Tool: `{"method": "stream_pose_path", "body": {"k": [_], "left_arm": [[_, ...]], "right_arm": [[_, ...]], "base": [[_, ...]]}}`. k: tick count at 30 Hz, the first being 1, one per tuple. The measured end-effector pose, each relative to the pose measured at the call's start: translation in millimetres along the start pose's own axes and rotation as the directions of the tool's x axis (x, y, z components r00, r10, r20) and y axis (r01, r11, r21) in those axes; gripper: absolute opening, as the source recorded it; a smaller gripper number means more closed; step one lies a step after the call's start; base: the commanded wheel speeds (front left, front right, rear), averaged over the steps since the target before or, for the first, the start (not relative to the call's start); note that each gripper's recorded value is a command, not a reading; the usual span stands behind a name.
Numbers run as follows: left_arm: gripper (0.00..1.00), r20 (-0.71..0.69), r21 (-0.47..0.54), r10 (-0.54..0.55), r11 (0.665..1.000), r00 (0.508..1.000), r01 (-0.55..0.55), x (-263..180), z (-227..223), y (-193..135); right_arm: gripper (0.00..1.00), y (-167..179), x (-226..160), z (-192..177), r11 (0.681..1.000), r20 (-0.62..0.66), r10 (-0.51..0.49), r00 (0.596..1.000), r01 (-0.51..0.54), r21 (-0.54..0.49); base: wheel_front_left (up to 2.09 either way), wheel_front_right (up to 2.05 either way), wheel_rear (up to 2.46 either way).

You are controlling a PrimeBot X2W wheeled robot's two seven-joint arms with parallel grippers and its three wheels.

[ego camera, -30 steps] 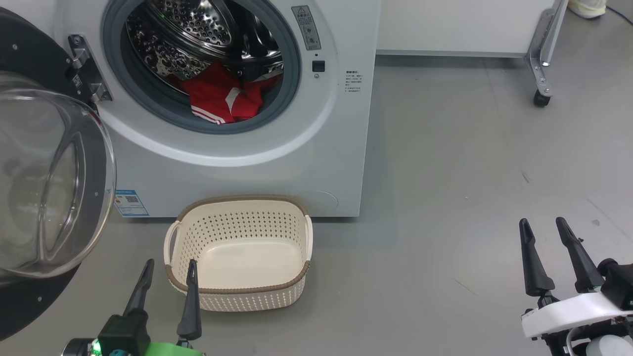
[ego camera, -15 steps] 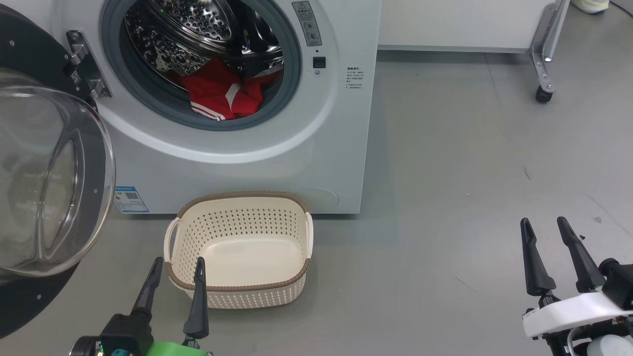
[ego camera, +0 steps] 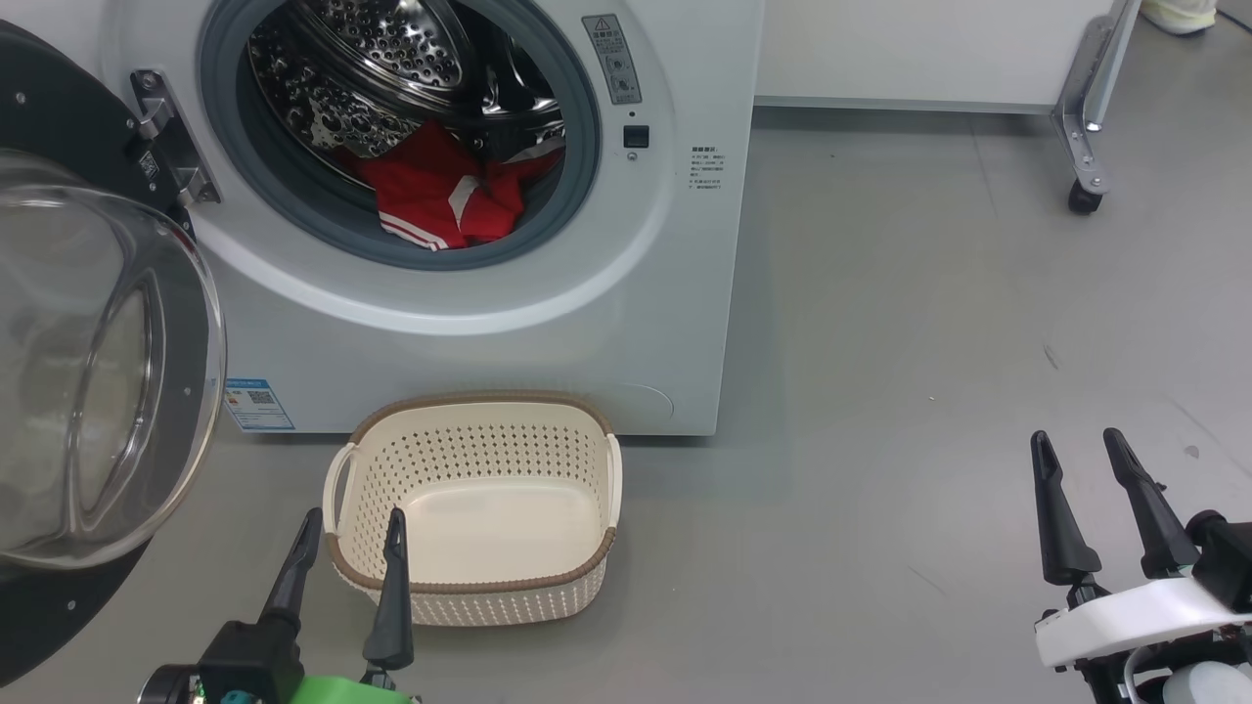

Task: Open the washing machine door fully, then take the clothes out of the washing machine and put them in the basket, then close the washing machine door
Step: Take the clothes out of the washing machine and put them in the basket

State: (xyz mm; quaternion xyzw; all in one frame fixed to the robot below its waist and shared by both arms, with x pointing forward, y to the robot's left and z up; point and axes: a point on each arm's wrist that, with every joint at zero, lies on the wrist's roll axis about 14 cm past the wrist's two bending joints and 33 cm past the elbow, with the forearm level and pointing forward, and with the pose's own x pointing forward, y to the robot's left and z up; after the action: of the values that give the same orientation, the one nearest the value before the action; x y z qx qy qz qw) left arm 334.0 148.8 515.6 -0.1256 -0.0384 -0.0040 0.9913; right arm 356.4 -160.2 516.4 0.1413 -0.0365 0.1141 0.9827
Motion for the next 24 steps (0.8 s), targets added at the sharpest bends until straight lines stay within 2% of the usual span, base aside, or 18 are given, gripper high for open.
{"method": "stream_pose_path", "body": {"k": [24], "left_arm": [[1.0, 0.005, 0.012, 0.016, 1.0, 1.0, -0.016, -3.3, -0.1, 4.5]], "right_arm": [[1.0, 3.8, 2.3, -0.3, 1.0, -0.001, 0.013, 1.0, -0.013, 0.001]], "base": [[1.02, -1.02, 0.0]]}}
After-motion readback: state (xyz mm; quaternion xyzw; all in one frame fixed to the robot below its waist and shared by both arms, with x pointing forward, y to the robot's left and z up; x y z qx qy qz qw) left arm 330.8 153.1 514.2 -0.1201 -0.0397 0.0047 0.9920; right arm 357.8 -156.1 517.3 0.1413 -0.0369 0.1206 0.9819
